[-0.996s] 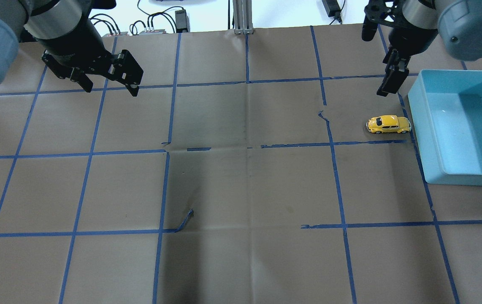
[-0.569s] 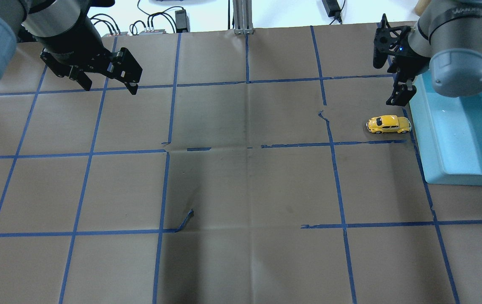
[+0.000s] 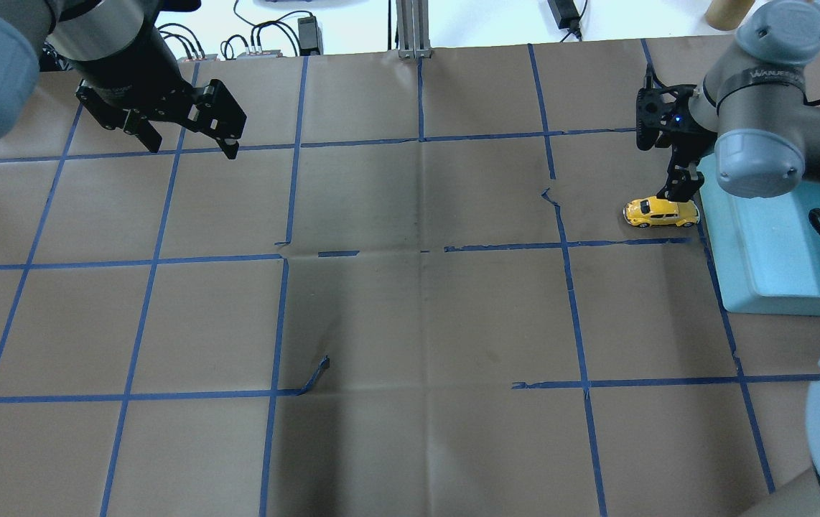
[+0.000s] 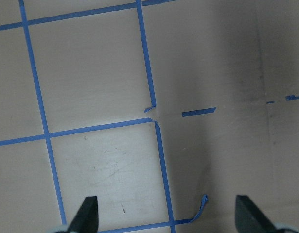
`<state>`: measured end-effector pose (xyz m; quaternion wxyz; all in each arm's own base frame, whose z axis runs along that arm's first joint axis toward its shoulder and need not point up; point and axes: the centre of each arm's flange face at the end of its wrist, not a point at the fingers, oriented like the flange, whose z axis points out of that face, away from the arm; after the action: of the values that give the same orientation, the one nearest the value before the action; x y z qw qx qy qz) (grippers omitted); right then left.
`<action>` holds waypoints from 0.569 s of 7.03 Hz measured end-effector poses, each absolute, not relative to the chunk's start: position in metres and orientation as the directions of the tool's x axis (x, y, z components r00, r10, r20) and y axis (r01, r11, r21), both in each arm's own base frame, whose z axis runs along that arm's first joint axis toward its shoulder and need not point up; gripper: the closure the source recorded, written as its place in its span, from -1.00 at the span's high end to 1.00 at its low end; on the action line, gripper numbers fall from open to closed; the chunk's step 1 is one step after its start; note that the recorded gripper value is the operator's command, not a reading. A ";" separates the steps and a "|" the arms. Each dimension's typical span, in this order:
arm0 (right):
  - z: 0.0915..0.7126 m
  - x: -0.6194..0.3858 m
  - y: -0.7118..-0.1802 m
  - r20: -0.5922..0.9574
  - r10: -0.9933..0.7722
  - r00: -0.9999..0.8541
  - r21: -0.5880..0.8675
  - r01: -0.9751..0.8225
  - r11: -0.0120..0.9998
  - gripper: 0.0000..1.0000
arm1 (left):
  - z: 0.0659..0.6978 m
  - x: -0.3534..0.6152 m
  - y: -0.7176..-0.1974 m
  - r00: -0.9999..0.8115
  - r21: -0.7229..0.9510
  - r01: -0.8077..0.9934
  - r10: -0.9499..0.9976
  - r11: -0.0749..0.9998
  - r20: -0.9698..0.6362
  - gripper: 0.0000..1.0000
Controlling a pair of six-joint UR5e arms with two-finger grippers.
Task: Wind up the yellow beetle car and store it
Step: 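Lower the right gripper over the car beside the blue tray, then close the right gripper on the car and lift it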
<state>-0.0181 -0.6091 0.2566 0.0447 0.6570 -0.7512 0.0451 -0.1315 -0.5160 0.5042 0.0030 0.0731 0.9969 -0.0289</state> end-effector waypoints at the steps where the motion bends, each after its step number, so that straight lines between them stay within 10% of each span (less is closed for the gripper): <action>1: 0.246 -0.021 -0.610 0.109 -0.986 -0.123 -0.010 -0.992 0.123 0.99 | 0.505 -0.131 -0.516 -0.989 -0.058 0.146 0.146 0.988 -0.013 1.00; 4: 0.224 -0.033 -0.603 0.068 -0.992 -0.108 -0.013 -0.994 0.107 0.99 | 0.506 -0.130 -0.515 -0.989 -0.060 0.149 0.148 0.987 -0.016 1.00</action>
<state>-0.0330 -0.6027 0.2244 0.0208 0.6676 -0.7438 0.0276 -0.1304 -0.5149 0.5061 0.0057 0.0744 0.9967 -0.0304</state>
